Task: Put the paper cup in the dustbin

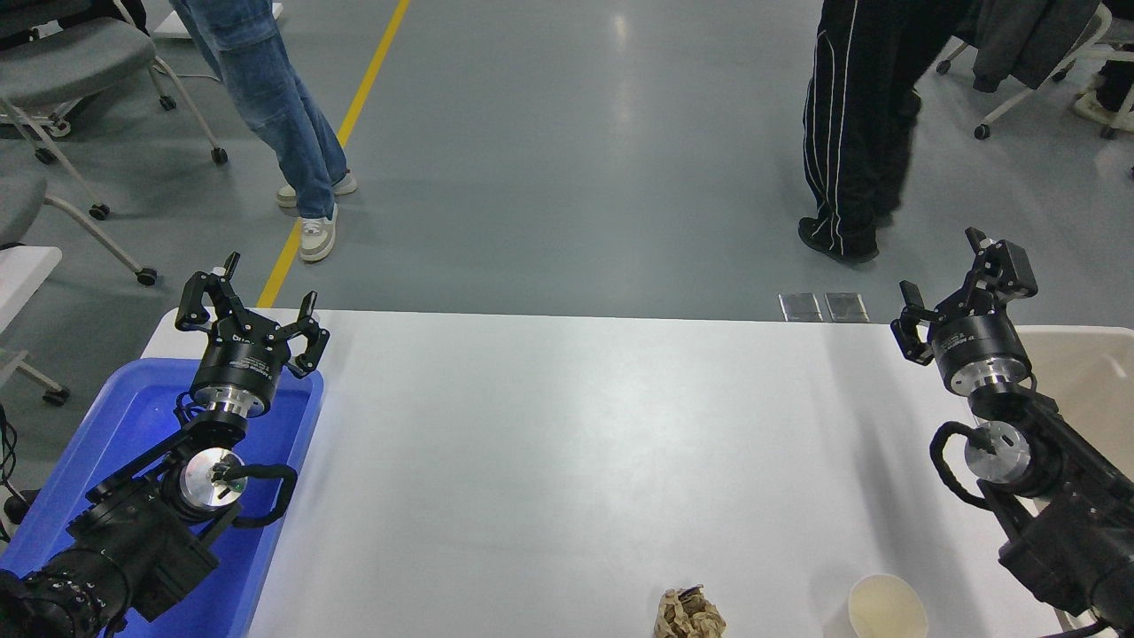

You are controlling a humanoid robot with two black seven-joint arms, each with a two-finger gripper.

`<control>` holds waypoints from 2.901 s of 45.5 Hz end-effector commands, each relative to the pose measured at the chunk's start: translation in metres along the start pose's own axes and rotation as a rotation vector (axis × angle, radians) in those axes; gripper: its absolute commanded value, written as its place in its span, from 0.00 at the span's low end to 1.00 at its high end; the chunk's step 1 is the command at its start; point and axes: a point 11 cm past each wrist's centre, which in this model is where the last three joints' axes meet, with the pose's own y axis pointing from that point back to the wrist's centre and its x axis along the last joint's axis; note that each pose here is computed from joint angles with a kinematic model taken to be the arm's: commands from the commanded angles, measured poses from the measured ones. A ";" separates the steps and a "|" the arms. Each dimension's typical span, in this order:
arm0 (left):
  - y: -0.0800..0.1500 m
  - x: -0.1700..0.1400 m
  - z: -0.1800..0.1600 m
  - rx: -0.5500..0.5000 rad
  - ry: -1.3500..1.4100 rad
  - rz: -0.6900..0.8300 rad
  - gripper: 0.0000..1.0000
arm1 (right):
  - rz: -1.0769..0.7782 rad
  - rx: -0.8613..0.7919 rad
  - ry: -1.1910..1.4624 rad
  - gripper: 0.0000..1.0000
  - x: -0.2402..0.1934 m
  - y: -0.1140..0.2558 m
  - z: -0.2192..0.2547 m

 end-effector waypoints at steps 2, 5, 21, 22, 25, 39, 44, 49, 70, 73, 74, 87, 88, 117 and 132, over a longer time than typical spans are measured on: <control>0.000 0.000 0.000 0.001 0.001 0.001 1.00 | 0.007 0.017 -0.032 0.99 0.003 -0.003 -0.009; 0.000 0.000 0.000 0.002 0.000 0.000 1.00 | -0.006 0.014 0.010 0.99 0.009 -0.003 -0.015; 0.000 0.000 0.000 0.000 0.000 0.000 1.00 | -0.201 -0.108 0.602 0.99 0.033 -0.011 -0.065; 0.000 0.000 0.000 0.000 0.001 0.001 1.00 | -0.228 -0.128 0.661 0.99 0.033 -0.011 -0.066; 0.000 0.000 0.000 0.000 0.000 0.000 1.00 | -0.289 -0.190 0.835 0.99 0.039 -0.009 -0.073; 0.000 0.000 0.000 0.001 0.001 0.001 1.00 | -0.308 -0.293 1.164 0.99 0.080 -0.001 -0.118; 0.000 0.000 0.000 -0.001 0.001 -0.001 1.00 | -0.270 -0.281 1.164 0.99 0.090 0.001 -0.137; 0.000 0.000 0.000 0.000 0.001 0.001 1.00 | -0.276 -0.315 1.122 0.99 0.098 0.008 -0.136; 0.000 0.000 0.000 0.000 0.001 0.001 1.00 | -0.658 -0.381 1.547 1.00 0.051 0.034 -0.157; 0.000 0.000 0.000 0.000 0.000 -0.001 1.00 | -0.786 -0.361 1.645 1.00 0.028 0.041 -0.155; 0.000 0.000 0.000 0.000 0.000 0.000 1.00 | -0.819 -0.360 1.671 1.00 0.024 0.044 -0.154; 0.000 0.000 0.000 0.002 0.000 0.000 1.00 | -1.363 -0.425 1.936 1.00 -0.022 0.104 -0.098; 0.000 0.000 0.000 0.000 0.000 0.000 1.00 | -1.394 -0.434 1.949 1.00 -0.022 0.108 -0.094; 0.000 0.000 0.000 0.000 0.000 0.000 1.00 | -1.758 -0.607 1.934 1.00 -0.017 0.151 -0.006; 0.000 0.000 0.000 0.002 0.000 0.000 1.00 | -1.765 -0.662 1.890 1.00 0.000 0.163 0.006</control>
